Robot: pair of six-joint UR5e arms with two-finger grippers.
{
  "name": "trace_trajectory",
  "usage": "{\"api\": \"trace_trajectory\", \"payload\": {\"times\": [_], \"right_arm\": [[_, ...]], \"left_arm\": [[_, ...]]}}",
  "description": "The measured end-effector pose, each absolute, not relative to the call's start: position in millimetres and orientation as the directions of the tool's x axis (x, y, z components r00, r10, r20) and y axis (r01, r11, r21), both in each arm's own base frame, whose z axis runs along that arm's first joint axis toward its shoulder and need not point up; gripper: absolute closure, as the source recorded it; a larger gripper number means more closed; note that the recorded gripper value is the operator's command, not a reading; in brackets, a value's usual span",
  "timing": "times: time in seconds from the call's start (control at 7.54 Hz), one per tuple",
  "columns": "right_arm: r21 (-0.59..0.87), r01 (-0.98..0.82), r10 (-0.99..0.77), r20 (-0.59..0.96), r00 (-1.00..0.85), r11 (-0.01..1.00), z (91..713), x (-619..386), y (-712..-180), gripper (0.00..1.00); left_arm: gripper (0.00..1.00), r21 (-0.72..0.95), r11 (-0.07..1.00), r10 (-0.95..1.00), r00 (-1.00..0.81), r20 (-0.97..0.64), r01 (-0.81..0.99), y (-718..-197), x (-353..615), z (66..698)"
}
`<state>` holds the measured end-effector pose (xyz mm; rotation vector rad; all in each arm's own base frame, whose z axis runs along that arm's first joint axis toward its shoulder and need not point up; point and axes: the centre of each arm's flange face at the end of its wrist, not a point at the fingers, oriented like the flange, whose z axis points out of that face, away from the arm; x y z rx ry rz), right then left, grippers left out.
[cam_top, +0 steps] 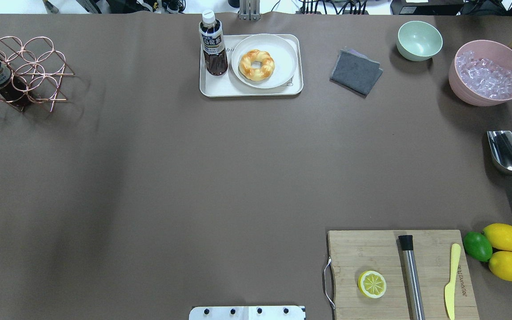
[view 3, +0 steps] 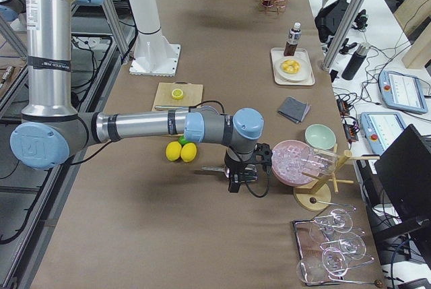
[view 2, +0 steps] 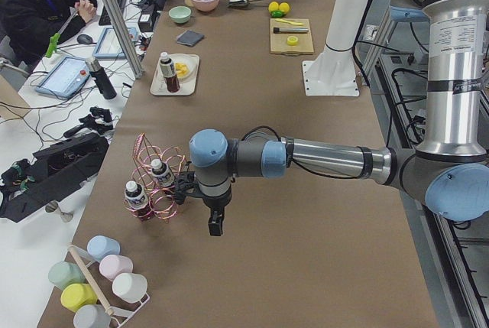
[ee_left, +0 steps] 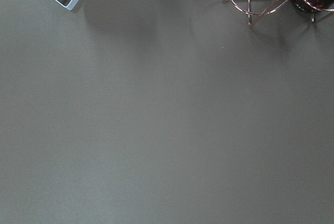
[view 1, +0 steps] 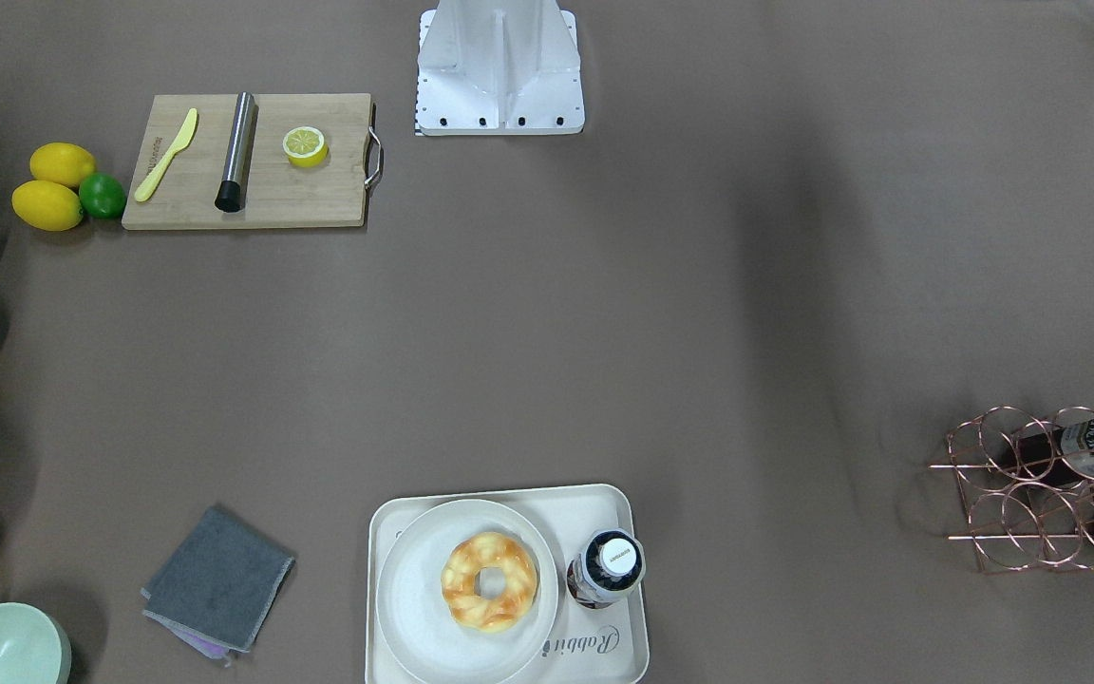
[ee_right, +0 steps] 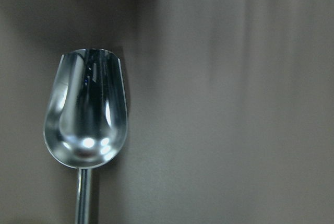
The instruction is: Place donut on tray
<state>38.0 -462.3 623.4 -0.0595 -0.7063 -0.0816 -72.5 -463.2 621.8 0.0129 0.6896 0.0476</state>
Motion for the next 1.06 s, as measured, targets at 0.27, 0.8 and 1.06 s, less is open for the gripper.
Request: {"api": "trace_trajectory", "payload": {"times": [0.27, 0.8, 1.06], "right_arm": [[0.0, 0.147, -0.114, 0.636, 0.763, 0.989, 638.0, 67.6, -451.5, 0.0], [0.031, 0.178, -0.156, 0.641, 0.752, 0.984, 648.9, 86.7, -446.7, 0.0], [0.03, 0.176, -0.154, 0.643, 0.75, 0.984, 649.6, 87.2, -446.2, 0.0]], "left_arm": [[0.02, 0.036, 0.999, 0.054, 0.771, -0.635, -0.04, -463.8, -72.4, 620.3], [0.02, 0.037, 0.998, 0.055, 0.775, -0.63, -0.041, -465.5, -72.8, 620.6], [0.02, 0.035, 0.999, 0.054, 0.775, -0.63, -0.04, -464.7, -72.9, 620.8]]}}
